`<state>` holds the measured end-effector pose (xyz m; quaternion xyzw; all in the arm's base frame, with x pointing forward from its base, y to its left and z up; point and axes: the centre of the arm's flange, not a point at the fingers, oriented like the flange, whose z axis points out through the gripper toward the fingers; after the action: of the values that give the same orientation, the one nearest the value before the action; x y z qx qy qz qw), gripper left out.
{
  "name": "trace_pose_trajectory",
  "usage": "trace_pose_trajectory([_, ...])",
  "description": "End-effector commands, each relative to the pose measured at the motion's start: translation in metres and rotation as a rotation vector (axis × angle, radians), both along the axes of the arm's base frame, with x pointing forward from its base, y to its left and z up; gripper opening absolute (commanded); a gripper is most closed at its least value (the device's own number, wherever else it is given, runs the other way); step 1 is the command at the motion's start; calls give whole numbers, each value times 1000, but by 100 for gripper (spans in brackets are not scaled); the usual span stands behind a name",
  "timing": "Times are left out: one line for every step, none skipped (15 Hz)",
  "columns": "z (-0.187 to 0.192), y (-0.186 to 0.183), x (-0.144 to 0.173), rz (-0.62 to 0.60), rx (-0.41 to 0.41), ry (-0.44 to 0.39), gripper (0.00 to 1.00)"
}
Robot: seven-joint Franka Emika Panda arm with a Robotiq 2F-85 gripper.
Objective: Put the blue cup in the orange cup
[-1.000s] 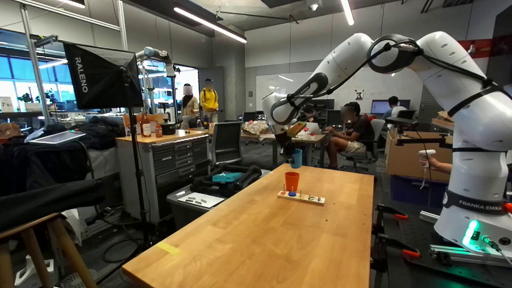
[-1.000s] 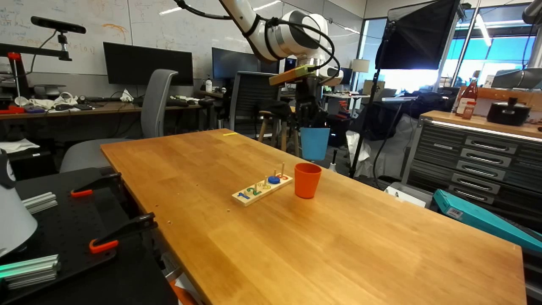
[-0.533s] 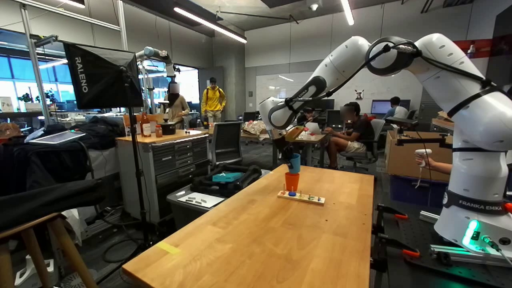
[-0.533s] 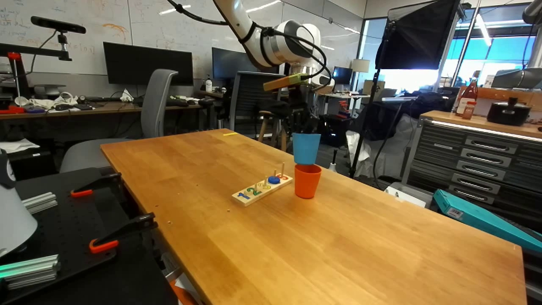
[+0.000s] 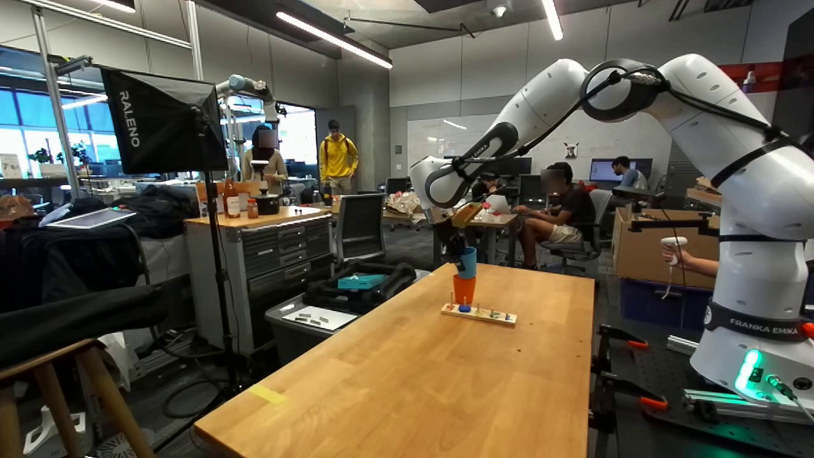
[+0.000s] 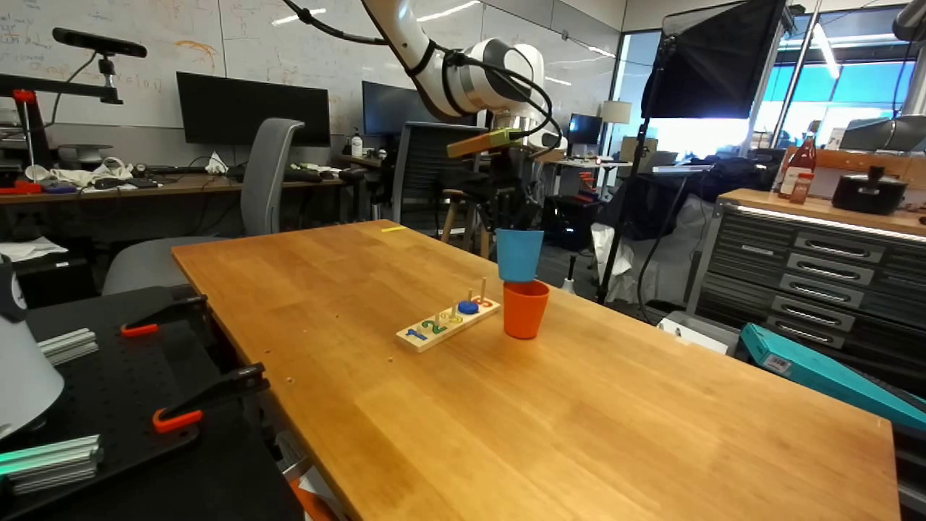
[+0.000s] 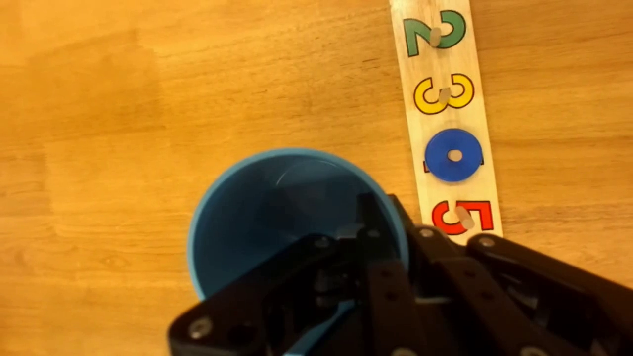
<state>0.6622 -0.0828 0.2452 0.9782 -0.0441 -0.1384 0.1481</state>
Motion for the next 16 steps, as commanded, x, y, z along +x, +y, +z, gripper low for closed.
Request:
trace_pose_trajectory([2,-2,4,-36,-10,0,1])
trace_pose_trajectory([0,2,-1,-37,-9,9,1])
trace_pose_trajectory([-2,5,-4,-36,-7,17,1])
trace_pose_trajectory([-5,9,-6,-31,-5,22,1])
trace_pose_trajectory([-6,11,-5,-29,-3,20,1])
trace_pose_trajectory([-6,13,-1,-33,4,20,1])
trace_pose_trajectory([-3,13,3,-38,7,11,1])
trace_pose_trajectory([2,12,8,-48,10,-2,1])
trace_pose_trajectory([7,10,11,-52,10,-14,1])
trace_pose_trajectory([11,9,15,-57,10,-25,1])
trace_pose_trajectory([17,7,19,-63,9,-38,1])
trace_pose_trajectory([21,4,21,-68,8,-47,1])
trace_pose_trajectory([24,3,23,-74,8,-55,1])
trace_pose_trajectory([25,-1,24,-81,5,-59,1])
trace_pose_trajectory([25,-4,24,-86,1,-59,1])
trace_pose_trajectory([22,-7,22,-88,-4,-55,1])
